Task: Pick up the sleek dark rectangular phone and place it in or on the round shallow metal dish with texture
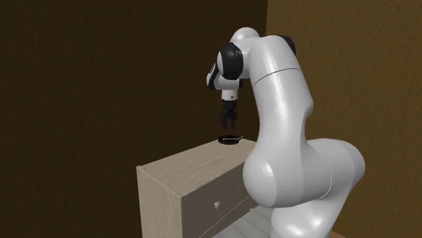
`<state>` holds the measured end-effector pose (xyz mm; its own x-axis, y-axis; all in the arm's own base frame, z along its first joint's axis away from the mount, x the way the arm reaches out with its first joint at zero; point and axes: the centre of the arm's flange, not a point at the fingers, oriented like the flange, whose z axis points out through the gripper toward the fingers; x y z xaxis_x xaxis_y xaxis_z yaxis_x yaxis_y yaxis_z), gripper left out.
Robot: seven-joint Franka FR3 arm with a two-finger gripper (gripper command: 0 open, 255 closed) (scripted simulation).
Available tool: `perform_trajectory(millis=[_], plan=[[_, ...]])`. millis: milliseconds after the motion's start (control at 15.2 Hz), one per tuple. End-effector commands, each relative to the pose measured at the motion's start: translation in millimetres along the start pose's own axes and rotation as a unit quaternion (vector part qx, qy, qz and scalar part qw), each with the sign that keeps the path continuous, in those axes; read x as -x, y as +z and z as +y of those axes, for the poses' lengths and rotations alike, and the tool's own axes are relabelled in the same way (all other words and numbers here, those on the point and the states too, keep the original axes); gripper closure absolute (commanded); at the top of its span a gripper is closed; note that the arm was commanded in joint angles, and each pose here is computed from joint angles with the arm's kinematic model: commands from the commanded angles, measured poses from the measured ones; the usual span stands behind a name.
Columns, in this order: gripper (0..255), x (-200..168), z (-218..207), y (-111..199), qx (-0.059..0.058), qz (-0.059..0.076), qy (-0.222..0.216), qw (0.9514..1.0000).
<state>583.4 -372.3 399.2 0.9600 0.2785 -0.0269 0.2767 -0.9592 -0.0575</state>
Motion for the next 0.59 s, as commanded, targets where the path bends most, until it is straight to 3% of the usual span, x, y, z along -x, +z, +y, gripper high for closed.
perform_trajectory(millis=[0,528], plan=[[0,-1.7,0.8,-24.1,0.000,0.000,0.000,1.0000],[0,-1.7,0.8,-34.5,0.000,0.000,0.000,1.0000]])
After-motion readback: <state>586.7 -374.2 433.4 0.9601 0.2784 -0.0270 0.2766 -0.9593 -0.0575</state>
